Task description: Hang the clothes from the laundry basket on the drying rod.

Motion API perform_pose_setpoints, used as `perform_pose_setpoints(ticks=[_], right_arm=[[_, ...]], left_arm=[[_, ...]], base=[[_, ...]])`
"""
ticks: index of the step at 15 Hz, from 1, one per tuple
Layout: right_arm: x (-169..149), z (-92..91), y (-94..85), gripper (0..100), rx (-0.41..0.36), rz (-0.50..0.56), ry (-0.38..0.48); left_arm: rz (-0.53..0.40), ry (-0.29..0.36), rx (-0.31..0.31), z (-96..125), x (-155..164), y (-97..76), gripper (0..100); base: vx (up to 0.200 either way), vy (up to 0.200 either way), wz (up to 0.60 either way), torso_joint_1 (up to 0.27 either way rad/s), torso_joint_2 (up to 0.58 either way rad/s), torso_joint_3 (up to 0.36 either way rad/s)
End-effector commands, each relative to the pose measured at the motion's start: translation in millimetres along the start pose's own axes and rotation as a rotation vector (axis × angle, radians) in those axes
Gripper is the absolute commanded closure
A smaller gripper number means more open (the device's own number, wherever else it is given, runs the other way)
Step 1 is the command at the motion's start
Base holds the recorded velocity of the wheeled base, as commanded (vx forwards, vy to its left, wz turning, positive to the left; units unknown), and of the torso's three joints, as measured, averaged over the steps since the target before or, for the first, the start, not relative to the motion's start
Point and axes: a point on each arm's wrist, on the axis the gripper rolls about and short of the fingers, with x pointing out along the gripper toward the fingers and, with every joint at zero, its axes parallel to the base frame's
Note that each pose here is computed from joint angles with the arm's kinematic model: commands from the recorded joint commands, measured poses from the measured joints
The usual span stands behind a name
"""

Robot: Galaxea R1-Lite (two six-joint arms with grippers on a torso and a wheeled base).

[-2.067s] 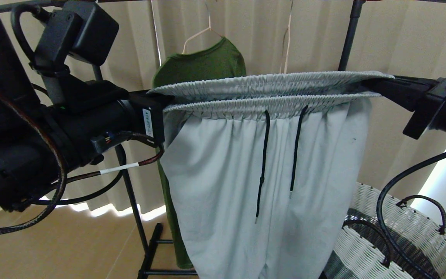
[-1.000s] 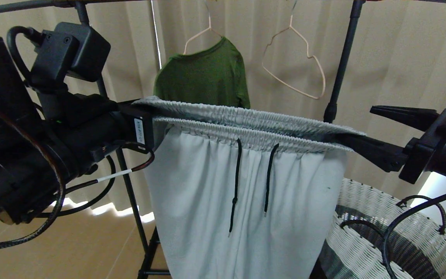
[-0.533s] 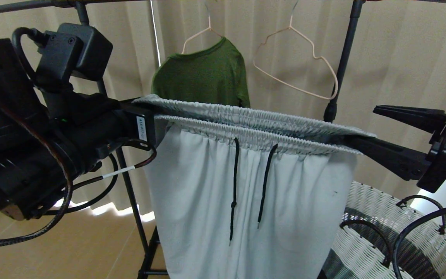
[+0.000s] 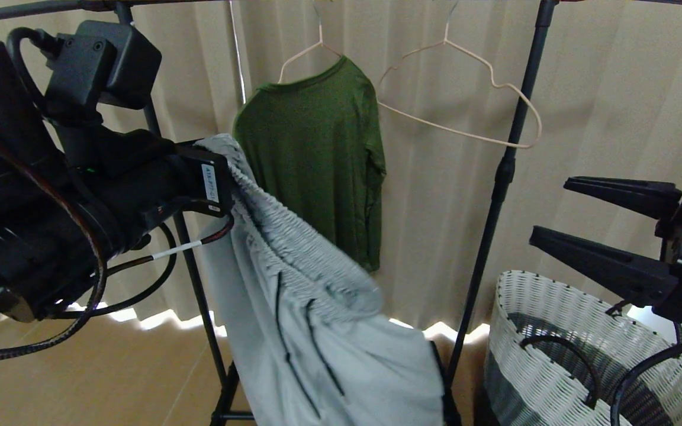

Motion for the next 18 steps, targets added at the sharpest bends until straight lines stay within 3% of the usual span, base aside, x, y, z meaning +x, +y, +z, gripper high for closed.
perform_pose_setpoints(ticks=[1,3,5,6,8,9,13,15,18], right_arm=[[-1,0.0,0.3,0,-0.003,0.000,-0.001],[-1,-10.7,-9.4,0,-0.003,-0.087,0.046],[-5,-16.7,-23.8,0,-0.035,-0.287,0.089],[-5,-17.9,-24.8,0,-0.042,-0.327,0.099],[-10,-33.7,-27.0,0,-0.044,-0.564,0.172],[-12,-40.7,-26.7,0,-0.040,-0.613,0.199],[-19,-49.0,-23.7,0,-0.026,-0.637,0.160],[-24,-61.1,-20.2,0,-0.036,-0.646,0.093],[-32,-67.9,-22.7,0,-0.022,-0.683,0.090]], left_arm=[[0.004,0.001,0.000,-1,1,1.3,100],[0.002,0.005,0.004,-2,-2,2.2,100],[0.001,0.001,0.023,-2,-16,7.6,100],[0.003,0.001,0.033,-3,-18,9.0,100],[0.026,0.023,0.053,-14,-35,20.9,100],[0.035,0.026,0.054,-17,-41,25.4,100],[0.050,0.023,0.052,-21,-53,33.1,100],[0.052,0.017,0.050,-23,-62,35.9,100],[0.052,0.018,0.053,-23,-62,35.9,100]], base=[[0.000,0.000,0.00,0.000,0.00,0.000],[0.000,0.000,0.00,0.000,0.00,0.000],[0.000,0.000,0.00,0.000,0.00,0.000],[0.000,0.000,0.00,0.000,0.00,0.000],[0.000,0.000,0.00,0.000,0.00,0.000],[0.000,0.000,0.00,0.000,0.00,0.000],[0.000,0.000,0.00,0.000,0.00,0.000],[0.000,0.000,0.00,0.000,0.00,0.000],[0.000,0.000,0.00,0.000,0.00,0.000]])
